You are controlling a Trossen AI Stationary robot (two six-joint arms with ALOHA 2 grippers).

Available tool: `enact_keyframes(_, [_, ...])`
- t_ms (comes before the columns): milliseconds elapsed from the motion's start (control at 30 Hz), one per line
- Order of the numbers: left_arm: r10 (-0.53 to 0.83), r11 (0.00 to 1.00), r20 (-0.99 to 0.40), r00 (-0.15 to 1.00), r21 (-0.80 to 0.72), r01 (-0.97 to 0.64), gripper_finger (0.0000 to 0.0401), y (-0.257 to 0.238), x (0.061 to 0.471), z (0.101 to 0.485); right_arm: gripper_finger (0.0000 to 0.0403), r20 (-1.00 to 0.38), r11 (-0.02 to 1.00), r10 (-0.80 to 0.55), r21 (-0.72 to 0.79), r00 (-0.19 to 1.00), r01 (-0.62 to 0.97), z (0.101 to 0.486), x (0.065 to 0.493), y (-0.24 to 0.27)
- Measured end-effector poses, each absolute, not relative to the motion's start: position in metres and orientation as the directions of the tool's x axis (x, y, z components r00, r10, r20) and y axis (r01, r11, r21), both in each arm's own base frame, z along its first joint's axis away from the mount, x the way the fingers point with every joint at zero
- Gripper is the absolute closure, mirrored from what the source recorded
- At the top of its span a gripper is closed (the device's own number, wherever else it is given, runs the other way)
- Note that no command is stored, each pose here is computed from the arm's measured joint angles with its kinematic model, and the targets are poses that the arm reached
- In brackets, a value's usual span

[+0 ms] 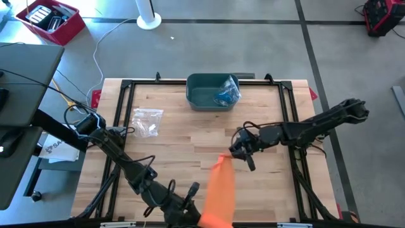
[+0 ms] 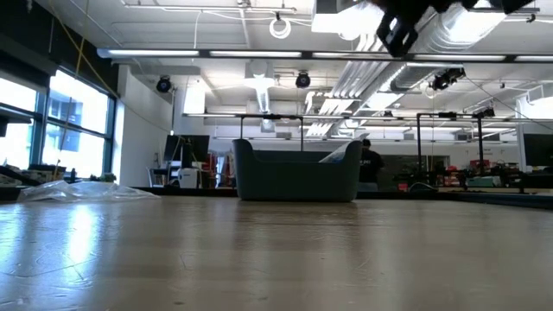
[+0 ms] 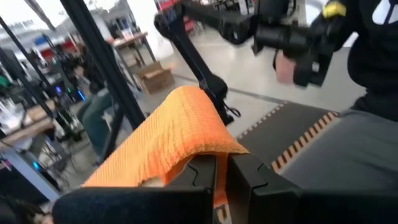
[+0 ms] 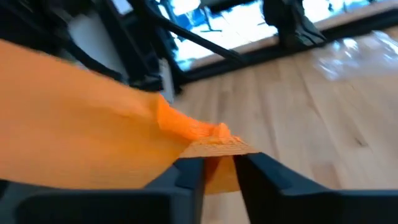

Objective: Roll bandage
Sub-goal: Roll the orange bandage

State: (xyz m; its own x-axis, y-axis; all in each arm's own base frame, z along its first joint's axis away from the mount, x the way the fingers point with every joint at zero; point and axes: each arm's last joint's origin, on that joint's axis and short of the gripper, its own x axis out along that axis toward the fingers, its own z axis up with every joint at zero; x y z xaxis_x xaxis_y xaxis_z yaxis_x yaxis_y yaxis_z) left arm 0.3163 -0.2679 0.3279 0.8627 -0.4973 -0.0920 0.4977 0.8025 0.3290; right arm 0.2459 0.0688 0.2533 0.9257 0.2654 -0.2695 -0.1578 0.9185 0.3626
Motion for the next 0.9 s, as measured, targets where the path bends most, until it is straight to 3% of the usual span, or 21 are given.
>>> enact_keyframes(333, [-0.488, 0.818, -0.144, 0.861, 0.270, 0.509, 0.0396, -0.267, 0.317, 0.323, 0.0202, -0.197, 0.899, 0.294, 0.388, 0.935, -0.201, 0.284, 0.252, 0.071])
enact_keyframes(500, [-0.472, 0.828, -0.148, 0.869, 0.264, 0.495, 0.0396, -0.266, 0.317, 0.322, 0.0193, -0.227, 0.910, 0.161, 0.410, 0.961, -0.056, 0.279, 0.253, 0.068])
enact_keyframes(633, [-0.455, 0.841, -0.164, 0.875, 0.244, 0.483, 0.0396, -0.265, 0.317, 0.321, 0.0192, -0.279, 0.914, 0.142, 0.406, 0.950, -0.017, 0.272, 0.254, 0.067])
enact_keyframes(900, [-0.451, 0.843, -0.163, 0.877, 0.244, 0.479, 0.0396, -0.265, 0.317, 0.321, 0.0190, -0.289, 0.891, 0.316, 0.418, 0.904, -0.178, 0.264, 0.260, 0.075])
